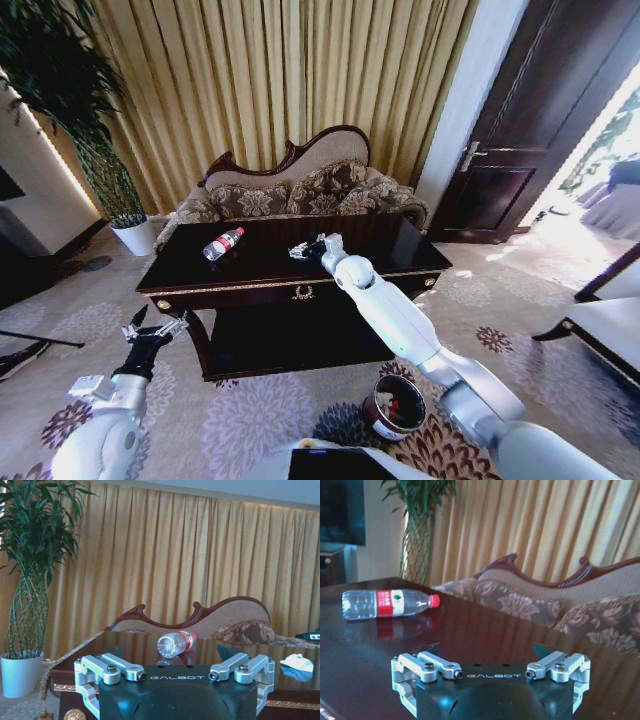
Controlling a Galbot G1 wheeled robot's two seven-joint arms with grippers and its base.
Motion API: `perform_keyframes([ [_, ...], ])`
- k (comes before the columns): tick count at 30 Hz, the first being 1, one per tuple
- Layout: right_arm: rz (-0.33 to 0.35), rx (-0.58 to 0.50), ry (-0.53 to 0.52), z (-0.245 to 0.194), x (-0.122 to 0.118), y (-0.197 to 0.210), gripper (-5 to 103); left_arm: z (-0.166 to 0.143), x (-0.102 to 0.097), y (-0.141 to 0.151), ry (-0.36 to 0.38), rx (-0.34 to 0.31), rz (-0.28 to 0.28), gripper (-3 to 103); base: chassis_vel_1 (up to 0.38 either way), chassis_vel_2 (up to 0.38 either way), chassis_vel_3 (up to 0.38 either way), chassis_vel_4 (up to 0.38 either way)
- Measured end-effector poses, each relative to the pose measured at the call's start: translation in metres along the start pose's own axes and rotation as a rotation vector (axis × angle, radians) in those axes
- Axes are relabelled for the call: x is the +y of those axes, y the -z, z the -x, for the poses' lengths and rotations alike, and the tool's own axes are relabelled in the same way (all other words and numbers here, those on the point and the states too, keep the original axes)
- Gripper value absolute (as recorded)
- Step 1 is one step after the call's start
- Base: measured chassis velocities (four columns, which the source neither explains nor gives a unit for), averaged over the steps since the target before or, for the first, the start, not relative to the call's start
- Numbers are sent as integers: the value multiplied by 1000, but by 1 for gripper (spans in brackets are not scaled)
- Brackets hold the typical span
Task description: Move to the front of the table and place the trash on the table into the trash bin.
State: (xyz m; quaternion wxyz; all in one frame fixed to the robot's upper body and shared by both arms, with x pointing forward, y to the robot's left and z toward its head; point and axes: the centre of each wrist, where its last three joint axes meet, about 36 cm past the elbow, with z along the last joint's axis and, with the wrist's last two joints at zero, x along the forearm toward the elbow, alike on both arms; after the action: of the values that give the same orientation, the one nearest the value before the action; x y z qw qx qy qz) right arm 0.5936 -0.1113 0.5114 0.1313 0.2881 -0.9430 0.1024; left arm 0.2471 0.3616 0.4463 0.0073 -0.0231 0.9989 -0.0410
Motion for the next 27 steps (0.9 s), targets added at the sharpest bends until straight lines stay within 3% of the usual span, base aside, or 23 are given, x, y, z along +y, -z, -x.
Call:
perform_keyframes([
  [5,10,96,42,10,5,12,100,-1,1,-3,6,2,-4,100,0,0,0,0],
  [16,24,131,42,48,22,15,100,-1,3,-7,19,-7,-7,100,0,0,0,0],
  [27,21,164,-12,66,5,12,100,-3,4,-7,26,-10,-8,100,0,0,0,0],
])
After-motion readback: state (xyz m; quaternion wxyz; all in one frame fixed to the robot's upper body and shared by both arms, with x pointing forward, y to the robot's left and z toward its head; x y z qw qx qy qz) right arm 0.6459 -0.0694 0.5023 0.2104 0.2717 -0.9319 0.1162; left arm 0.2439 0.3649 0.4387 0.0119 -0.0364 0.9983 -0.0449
